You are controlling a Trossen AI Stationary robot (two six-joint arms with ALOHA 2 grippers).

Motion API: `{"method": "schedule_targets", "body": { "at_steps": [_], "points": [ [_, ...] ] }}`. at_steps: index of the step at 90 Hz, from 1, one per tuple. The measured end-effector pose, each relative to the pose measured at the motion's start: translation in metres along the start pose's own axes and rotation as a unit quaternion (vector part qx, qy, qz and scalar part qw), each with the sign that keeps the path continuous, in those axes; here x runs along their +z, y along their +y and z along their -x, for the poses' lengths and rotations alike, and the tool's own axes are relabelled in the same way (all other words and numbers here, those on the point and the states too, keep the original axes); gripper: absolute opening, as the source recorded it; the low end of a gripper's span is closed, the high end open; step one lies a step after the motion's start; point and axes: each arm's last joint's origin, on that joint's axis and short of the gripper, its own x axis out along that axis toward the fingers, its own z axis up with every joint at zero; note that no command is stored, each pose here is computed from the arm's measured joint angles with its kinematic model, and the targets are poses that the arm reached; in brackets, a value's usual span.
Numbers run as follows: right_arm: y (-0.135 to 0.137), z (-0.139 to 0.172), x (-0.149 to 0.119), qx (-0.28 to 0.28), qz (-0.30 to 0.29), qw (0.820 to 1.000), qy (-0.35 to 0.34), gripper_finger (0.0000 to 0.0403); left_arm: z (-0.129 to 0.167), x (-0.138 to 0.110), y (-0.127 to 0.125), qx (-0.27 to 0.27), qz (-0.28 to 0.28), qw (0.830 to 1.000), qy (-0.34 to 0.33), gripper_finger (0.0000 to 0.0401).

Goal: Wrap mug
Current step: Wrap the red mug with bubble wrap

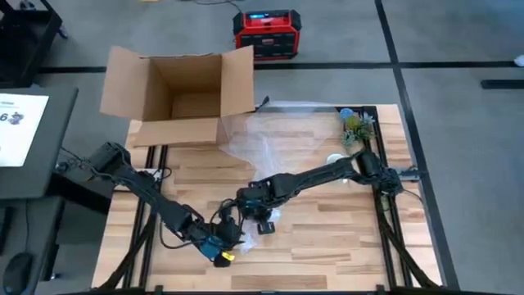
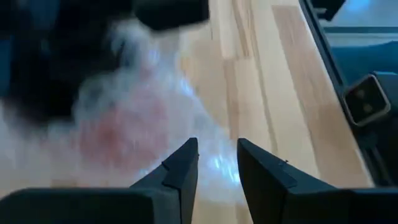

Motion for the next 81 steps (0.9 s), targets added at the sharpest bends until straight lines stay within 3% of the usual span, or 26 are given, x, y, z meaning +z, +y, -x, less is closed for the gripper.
{"method": "schedule_targets", "body": {
  "at_steps": [29, 81],
  "points": [
    [0.01, 0.01, 0.001, 0.001, 0.008, 1.0, -0.006, 0.0, -0.002, 0.007, 0.007, 0.089, -0.04, 0.994, -0.052, 0.0067],
    [0.033, 0.031, 0.001, 0.01, 0.021, 1.0, -0.015, 0.0, -0.003, 0.008, 0.009, 0.095, -0.043, 0.993, -0.05, 0.0056]
  ]
}}
